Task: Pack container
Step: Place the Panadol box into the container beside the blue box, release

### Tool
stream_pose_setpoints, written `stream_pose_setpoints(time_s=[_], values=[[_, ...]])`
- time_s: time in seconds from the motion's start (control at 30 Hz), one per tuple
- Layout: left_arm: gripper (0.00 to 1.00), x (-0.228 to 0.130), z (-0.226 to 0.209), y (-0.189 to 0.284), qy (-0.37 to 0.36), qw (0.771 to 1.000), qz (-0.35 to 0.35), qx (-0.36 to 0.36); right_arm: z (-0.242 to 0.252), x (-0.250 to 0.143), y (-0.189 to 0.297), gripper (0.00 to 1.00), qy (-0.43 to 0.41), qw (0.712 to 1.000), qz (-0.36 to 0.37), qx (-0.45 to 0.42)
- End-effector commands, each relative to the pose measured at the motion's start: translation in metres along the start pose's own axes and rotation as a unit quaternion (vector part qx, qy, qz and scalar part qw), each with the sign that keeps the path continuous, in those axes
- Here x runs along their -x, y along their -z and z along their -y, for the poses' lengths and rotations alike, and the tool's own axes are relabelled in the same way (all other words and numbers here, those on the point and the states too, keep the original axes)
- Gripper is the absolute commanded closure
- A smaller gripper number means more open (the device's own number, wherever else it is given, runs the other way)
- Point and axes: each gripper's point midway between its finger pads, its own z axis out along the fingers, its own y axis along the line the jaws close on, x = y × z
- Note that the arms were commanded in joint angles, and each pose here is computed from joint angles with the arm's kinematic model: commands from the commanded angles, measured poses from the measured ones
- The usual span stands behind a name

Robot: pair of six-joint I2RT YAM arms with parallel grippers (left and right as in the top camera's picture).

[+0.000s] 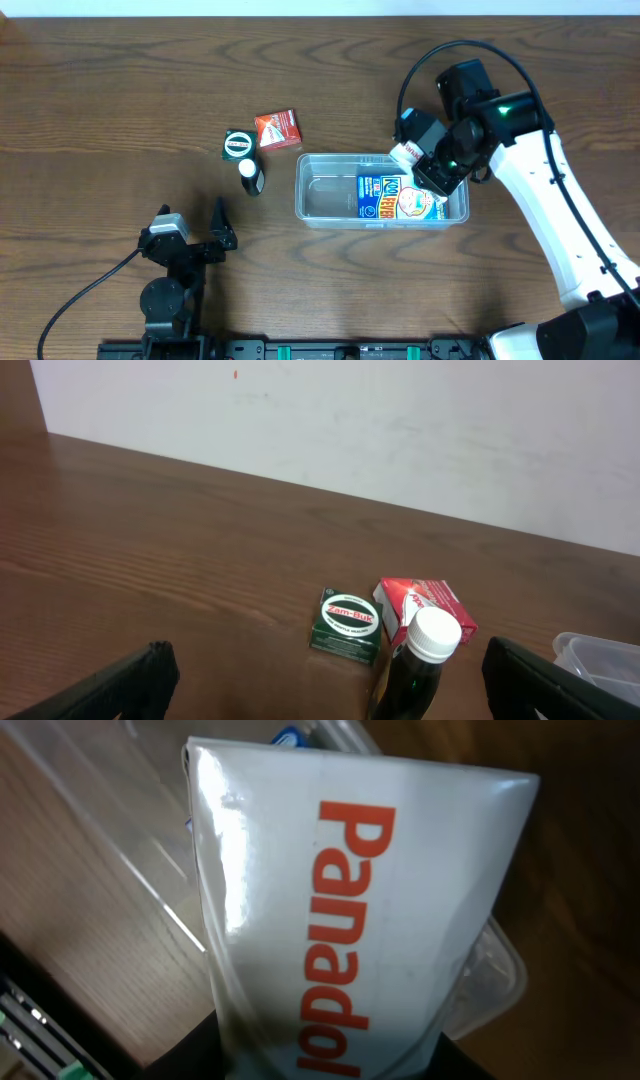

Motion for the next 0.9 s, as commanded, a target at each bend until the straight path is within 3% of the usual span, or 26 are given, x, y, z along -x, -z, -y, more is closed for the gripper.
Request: stream_pose_setpoints(time_s=[0.0,0.5,0.87], values=[[0.02,-0.016,-0.006,-0.001,-0.009,1.000,-0.023,0.012,-0.008,-0.001,-0.005,0.59,0.037,0.999,-0.001,0.015],[0.02,-0.016,-0.006,-0.001,-0.009,1.000,-0.023,0.012,-0.008,-0.011,-0.038,0.58,0.150,0.988,-0.005,0.019],[0.02,-0.016,-0.006,-0.001,-0.009,1.000,-0.023,0.012,-0.005,-0.016,-0.060,0.54,0.276,0.961,-0.003,0.012]])
